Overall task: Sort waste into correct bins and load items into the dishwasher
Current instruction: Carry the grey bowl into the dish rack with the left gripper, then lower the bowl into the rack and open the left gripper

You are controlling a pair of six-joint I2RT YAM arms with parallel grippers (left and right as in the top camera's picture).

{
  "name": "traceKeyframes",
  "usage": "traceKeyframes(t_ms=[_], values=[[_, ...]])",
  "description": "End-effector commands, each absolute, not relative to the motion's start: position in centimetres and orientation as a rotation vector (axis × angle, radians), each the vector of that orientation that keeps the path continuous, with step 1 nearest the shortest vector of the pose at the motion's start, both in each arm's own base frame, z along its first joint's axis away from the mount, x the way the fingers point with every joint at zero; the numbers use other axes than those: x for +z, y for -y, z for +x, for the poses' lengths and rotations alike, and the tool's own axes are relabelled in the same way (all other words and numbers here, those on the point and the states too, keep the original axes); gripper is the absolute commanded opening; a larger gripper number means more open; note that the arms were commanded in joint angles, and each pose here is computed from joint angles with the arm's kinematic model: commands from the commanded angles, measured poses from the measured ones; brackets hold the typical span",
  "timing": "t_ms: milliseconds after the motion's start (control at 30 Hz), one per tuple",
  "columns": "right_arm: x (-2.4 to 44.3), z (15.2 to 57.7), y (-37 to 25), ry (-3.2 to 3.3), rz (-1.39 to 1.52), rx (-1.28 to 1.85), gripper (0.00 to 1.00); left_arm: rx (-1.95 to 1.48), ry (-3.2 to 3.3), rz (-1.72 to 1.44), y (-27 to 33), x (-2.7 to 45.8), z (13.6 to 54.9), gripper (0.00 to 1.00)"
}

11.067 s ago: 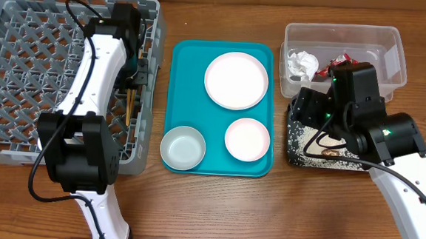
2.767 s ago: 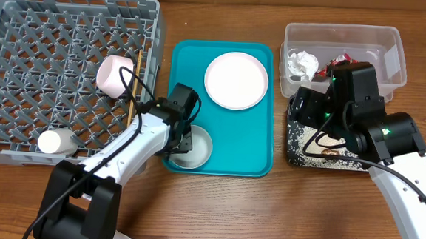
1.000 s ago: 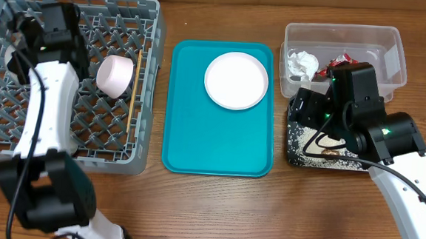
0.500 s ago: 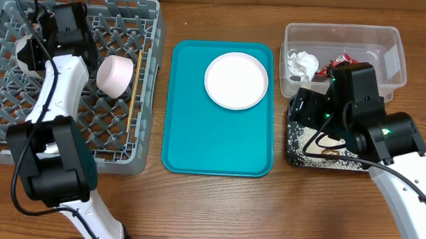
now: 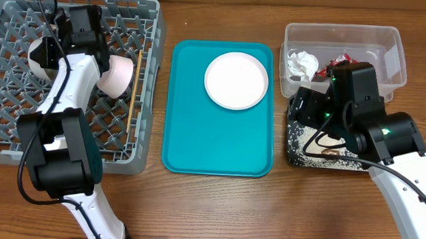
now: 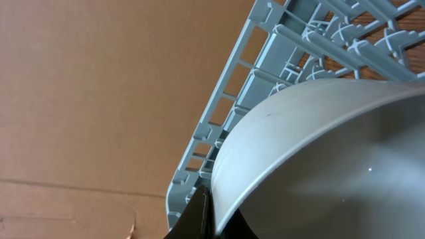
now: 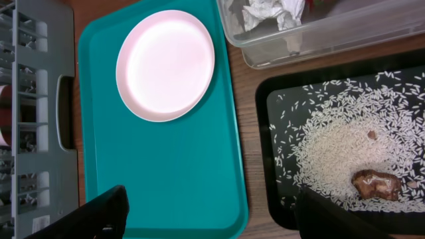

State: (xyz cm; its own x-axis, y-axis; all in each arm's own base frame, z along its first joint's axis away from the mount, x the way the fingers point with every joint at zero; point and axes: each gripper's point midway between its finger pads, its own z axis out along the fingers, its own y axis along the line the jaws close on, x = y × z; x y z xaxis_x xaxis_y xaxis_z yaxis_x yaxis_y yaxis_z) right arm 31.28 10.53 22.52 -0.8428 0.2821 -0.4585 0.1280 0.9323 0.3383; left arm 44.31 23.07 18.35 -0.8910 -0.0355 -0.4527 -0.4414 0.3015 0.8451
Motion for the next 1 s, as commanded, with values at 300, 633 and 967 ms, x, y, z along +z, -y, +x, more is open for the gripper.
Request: traceKeyframes(t_ms=[300, 633, 967], values=[[23.1, 31.7, -10.5, -2.548, 0.294, 0.410, 0.81, 1.757, -2.193, -0.342, -20.0, 18.8, 44.5, 0.13], [23.2, 31.7, -10.5, -2.547, 0.294, 0.411, 0.80, 1.672, -2.278, -0.227, -16.5, 16.8, 44.6, 0.21], [23.0, 31.5, -10.5, -2.559, 0.296, 0.406, 0.80, 1.647, -2.358, -0.256, -16.8, 15.3, 42.7, 0.17]])
